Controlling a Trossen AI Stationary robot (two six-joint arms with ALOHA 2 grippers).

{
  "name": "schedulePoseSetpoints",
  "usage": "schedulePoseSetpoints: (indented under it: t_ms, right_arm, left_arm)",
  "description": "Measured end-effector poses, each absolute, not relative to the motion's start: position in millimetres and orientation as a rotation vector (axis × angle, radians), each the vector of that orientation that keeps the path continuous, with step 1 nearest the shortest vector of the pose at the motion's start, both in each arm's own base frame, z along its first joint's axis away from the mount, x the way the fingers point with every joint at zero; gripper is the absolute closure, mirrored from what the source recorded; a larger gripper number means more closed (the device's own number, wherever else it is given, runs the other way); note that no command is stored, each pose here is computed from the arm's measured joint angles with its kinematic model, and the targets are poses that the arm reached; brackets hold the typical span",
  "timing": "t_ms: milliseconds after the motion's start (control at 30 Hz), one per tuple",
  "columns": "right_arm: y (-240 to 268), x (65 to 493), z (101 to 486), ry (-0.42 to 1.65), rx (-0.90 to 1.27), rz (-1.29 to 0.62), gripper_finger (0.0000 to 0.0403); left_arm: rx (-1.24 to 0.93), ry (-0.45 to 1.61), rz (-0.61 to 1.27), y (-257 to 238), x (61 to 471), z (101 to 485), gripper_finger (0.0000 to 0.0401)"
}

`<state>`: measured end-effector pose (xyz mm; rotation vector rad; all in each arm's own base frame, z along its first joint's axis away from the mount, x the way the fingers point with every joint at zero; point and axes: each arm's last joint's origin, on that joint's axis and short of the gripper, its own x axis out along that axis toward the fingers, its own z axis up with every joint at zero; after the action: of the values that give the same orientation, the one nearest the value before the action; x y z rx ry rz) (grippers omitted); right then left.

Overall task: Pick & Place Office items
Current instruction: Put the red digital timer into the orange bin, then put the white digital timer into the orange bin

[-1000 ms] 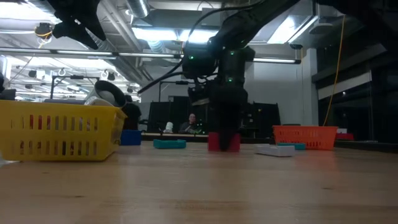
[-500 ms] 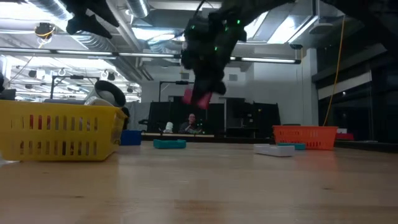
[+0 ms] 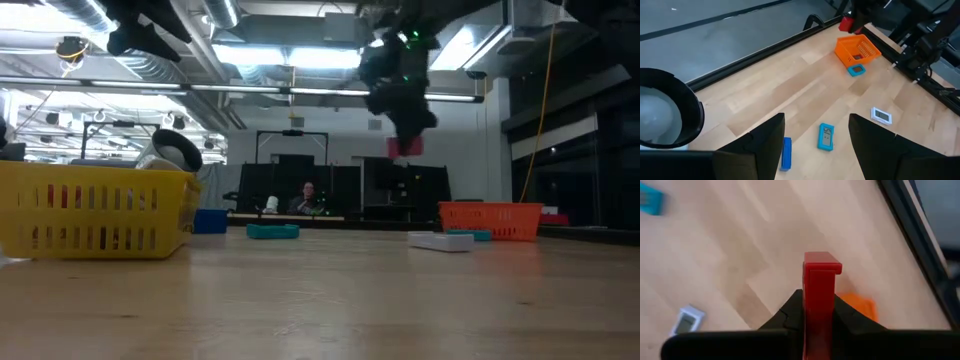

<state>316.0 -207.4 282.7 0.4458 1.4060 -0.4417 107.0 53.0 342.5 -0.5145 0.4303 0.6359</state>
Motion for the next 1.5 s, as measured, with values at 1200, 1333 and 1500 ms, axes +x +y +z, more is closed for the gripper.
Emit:
schedulePoseSetpoints:
  t_ms: [1200,1333,1500]
  right_arm:
    - [-204.0,203.7,186.2,1.343,0.803,-0.702,0.0229]
    - [-204.3,203.5,186.2,1.337,0.819,-0.711,0.0150]
    - [-201.1,202.8,193.3,1.305,0.845,-0.700,0.0123]
  left_arm:
    - [-0.583,0.492,0.651,51.8,105.5,336.2,0.0185]
    - [-0.597,0.516,0.660,51.8,105.5,334.0,0.0185]
    - [-0.597,0.516,0.660,51.8,105.4,334.0,0.0185]
